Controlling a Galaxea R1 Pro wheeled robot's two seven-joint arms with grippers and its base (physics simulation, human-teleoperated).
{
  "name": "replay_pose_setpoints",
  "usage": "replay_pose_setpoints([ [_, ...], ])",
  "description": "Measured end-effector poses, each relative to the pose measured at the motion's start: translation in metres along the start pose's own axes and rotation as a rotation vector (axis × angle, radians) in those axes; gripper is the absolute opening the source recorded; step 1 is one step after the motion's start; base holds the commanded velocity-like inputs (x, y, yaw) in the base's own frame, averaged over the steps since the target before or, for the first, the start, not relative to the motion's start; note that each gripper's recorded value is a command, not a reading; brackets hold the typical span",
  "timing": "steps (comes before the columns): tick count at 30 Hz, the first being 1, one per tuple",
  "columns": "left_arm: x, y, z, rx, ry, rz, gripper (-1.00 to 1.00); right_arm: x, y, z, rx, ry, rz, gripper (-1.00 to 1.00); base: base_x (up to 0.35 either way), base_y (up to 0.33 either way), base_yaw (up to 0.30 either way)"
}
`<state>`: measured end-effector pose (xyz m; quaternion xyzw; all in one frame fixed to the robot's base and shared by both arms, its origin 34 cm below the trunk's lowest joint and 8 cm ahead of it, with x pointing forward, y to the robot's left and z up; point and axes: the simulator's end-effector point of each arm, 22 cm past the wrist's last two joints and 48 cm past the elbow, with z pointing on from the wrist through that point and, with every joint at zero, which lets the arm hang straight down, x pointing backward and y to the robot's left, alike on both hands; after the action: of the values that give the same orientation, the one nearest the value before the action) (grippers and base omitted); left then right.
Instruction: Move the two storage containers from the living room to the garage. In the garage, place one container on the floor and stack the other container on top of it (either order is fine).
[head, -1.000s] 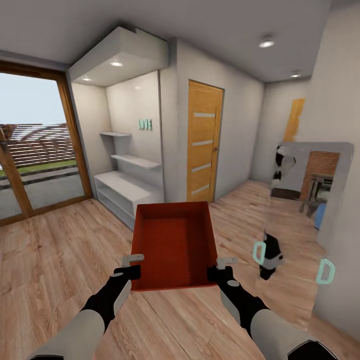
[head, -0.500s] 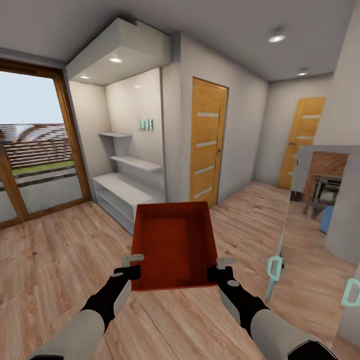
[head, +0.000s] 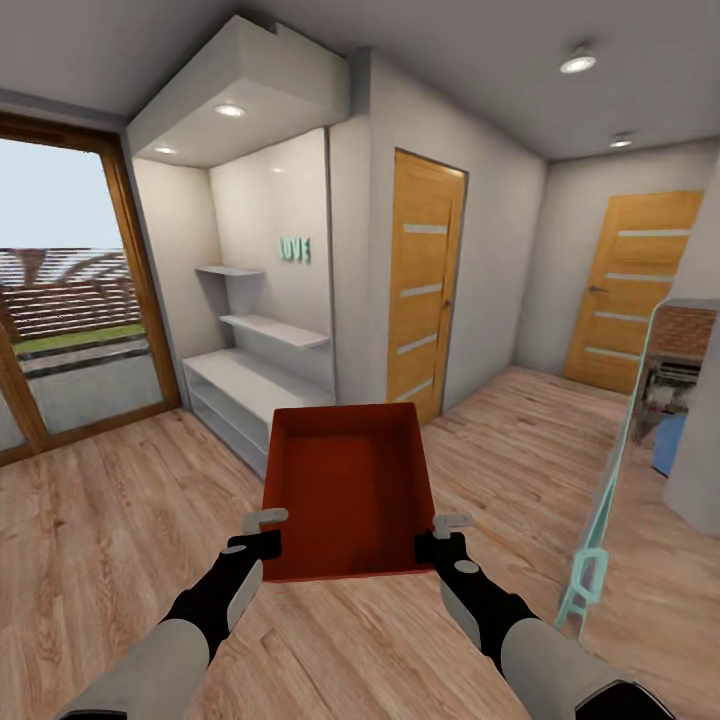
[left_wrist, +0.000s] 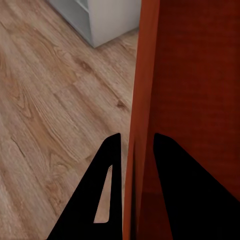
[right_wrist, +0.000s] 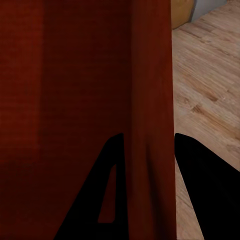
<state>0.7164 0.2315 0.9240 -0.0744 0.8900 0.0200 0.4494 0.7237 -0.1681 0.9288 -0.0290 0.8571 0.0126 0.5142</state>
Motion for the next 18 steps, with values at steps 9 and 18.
replay_pose_setpoints([
  [9,0.0,0.0,0.0,0.0,0.0,-0.001,-1.0,-0.0001,-0.0001,0.0,0.0,0.0,0.0,-1.0,0.322,0.117,0.0],
  [18,0.0,-0.0001,0.0,0.0,0.0,0.0,-1.0,0.0,-0.0001,0.0,0.0,0.0,0.0,-1.0,0.322,0.117,0.0],
])
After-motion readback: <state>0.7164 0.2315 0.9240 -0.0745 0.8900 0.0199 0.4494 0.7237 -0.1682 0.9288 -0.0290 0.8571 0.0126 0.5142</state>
